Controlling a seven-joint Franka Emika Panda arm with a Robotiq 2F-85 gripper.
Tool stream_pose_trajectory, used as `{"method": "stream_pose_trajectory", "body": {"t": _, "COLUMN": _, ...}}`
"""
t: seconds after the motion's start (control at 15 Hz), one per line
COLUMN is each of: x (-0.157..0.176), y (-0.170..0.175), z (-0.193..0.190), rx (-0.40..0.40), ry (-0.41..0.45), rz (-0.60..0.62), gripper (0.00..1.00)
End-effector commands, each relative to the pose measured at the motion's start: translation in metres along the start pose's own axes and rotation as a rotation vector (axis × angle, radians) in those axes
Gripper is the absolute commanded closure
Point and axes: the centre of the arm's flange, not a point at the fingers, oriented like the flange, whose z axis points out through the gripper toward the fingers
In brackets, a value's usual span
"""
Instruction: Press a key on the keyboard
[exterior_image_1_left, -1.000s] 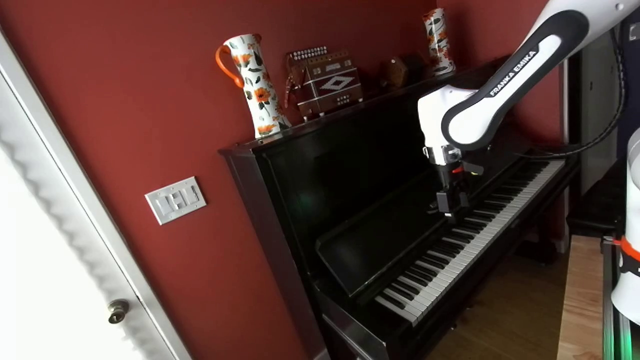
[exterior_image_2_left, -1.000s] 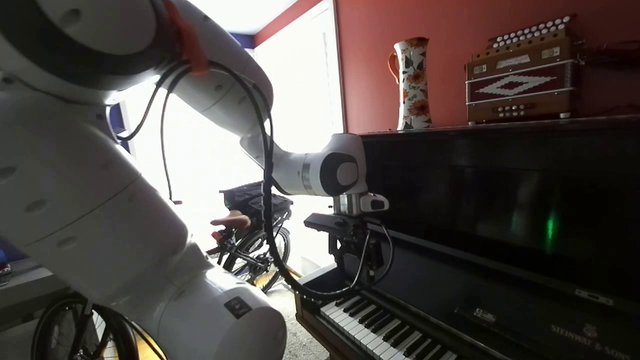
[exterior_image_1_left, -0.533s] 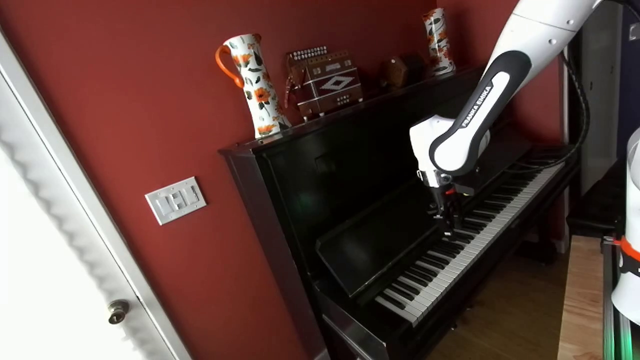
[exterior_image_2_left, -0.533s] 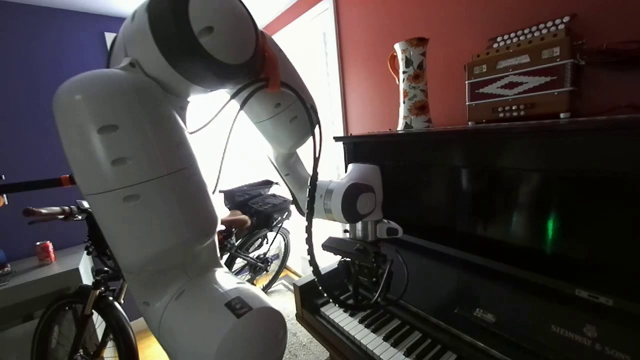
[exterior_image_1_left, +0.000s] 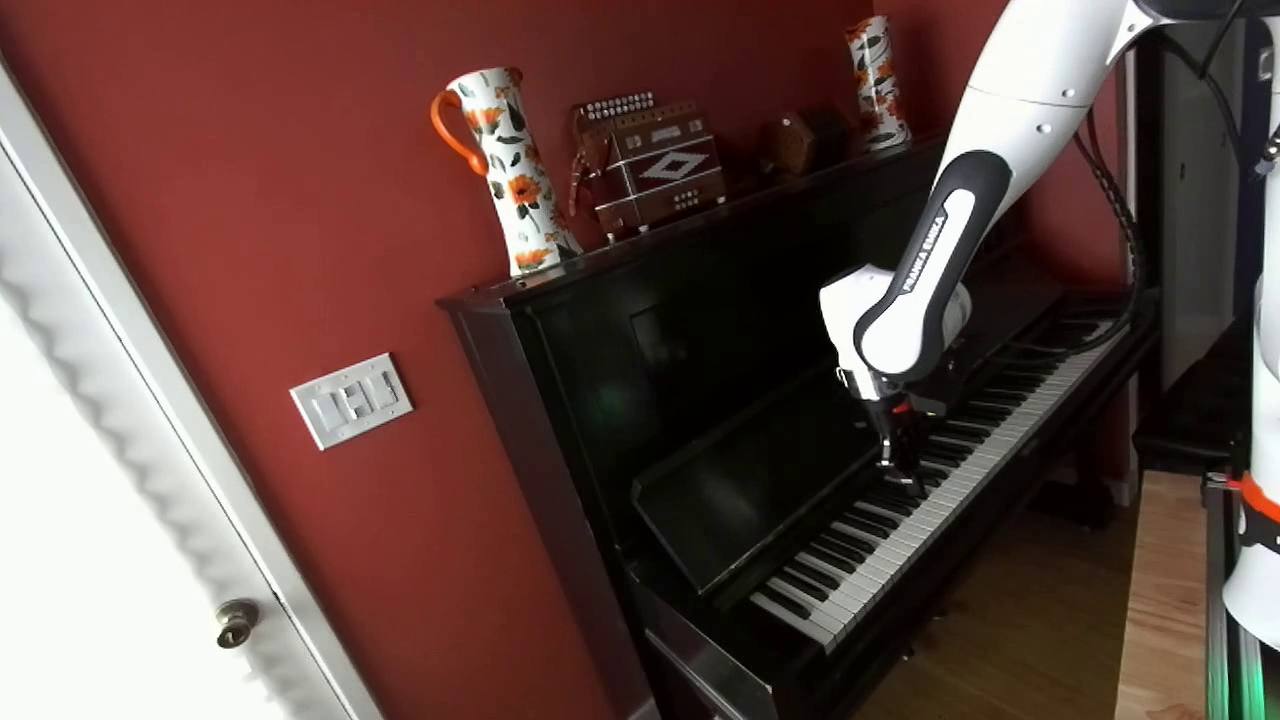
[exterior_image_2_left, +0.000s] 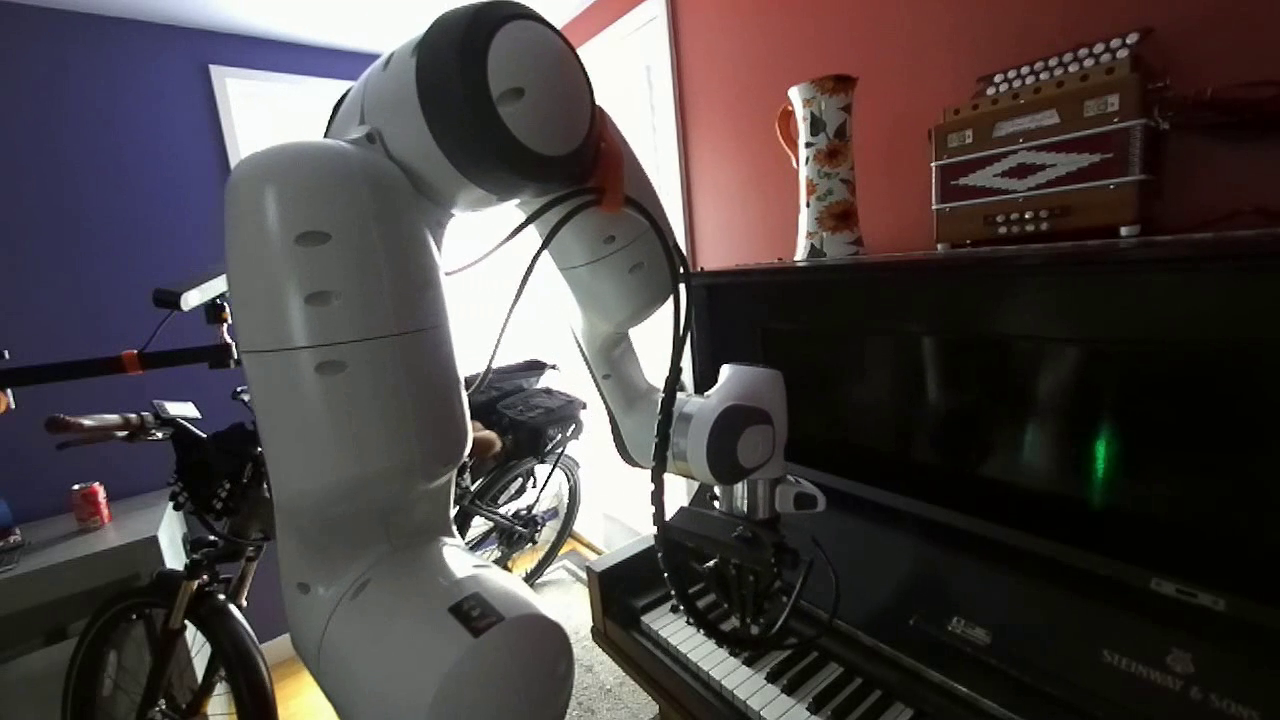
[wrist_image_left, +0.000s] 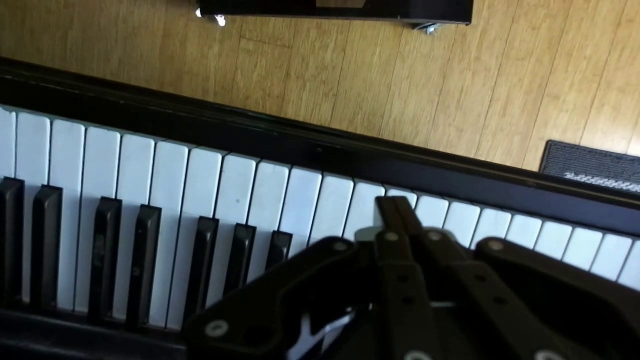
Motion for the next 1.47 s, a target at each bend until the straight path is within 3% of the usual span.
{"method": "stream_pose_trajectory", "body": {"t": 0.0, "x": 0.014, "y": 0.012, "z": 0.026, "rx": -0.007, "ry": -0.02, "rz": -0.008, "gripper": 1.0}}
{"method": "stream_pose_trajectory", "body": {"t": 0.4, "x": 0.019, "y": 0.024, "z": 0.057, "rx": -0.012, "ry": -0.004, "rz": 0.01, "gripper": 1.0}}
{"method": "stream_pose_trajectory", "body": {"t": 1.4, "x": 0.028, "y": 0.046, "z": 0.088, "rx": -0.02, "ry": 0.047, "rz": 0.068, "gripper": 1.0}}
